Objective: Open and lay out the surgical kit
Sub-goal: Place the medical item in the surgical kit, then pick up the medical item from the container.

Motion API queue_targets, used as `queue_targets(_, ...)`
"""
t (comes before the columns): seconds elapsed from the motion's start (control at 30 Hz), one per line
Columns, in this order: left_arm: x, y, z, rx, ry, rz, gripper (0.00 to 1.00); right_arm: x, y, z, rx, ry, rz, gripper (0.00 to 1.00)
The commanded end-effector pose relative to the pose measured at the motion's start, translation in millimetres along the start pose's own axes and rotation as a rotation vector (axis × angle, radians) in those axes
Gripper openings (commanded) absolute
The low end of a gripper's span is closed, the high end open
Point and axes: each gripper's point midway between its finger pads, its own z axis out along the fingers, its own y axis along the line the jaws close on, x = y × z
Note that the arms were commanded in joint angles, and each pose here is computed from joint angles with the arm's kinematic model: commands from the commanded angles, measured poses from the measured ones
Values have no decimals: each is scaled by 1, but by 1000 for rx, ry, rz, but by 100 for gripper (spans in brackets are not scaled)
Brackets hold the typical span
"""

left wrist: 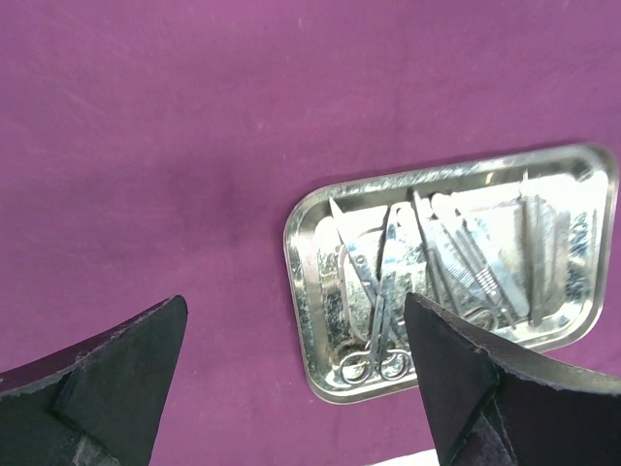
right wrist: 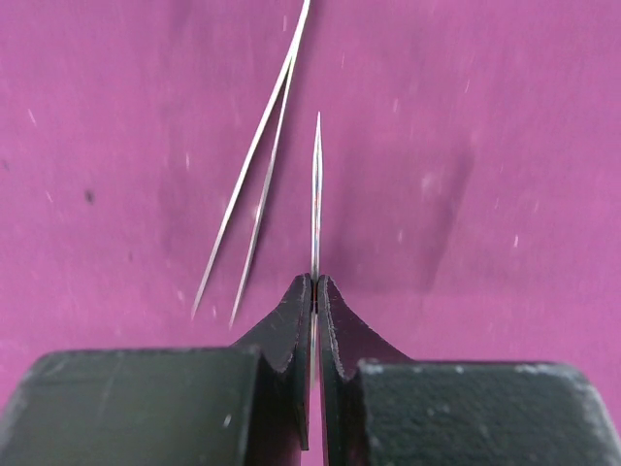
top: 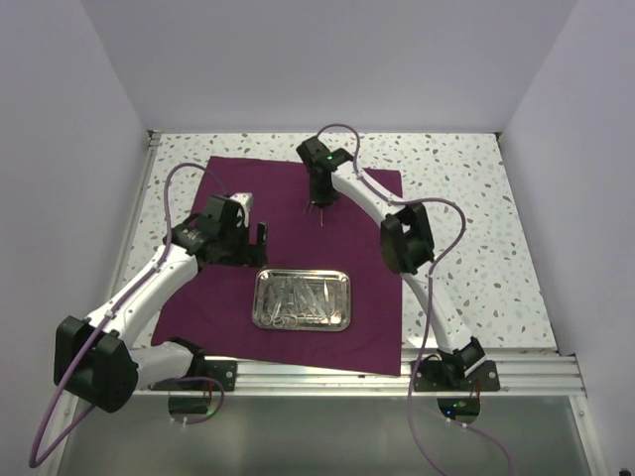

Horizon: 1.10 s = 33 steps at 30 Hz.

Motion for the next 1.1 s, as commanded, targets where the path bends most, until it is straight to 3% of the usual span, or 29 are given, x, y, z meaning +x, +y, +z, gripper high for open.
queue_targets(0.0,-24,-2,-18,-13,-54,26,97,-48,16,-12,-102,-136,60,0)
queue_targets(0.17,-32,-5,-21,-18,-44,18,97,-70,21,-3,-166,-186,117,0)
queue_targets(0.37,-46,-10,-20,-15,-55,-3,97,-64,19,5,-199,-147,140,26)
queue_targets(0.4,-49,-11,-19,-13,-58,-3,99,-67,16,0,-199,-155,140,36)
queue_targets(0.5,-57,-18,-19,16,-69,0,100,-68,7,-11,-181,-159,138,55)
queue_targets(0.57,-60,-21,-19,31,-76,0,100,-67,-2,-17,-156,-158,140,57)
queue_targets(0.8,-54,-62,-7,163,-48,81,100,-74,-46,-97,-64,-256,131,71)
queue_targets(1.07,-22,-136,24,237,43,217,96,-22,-117,-194,31,-302,139,79)
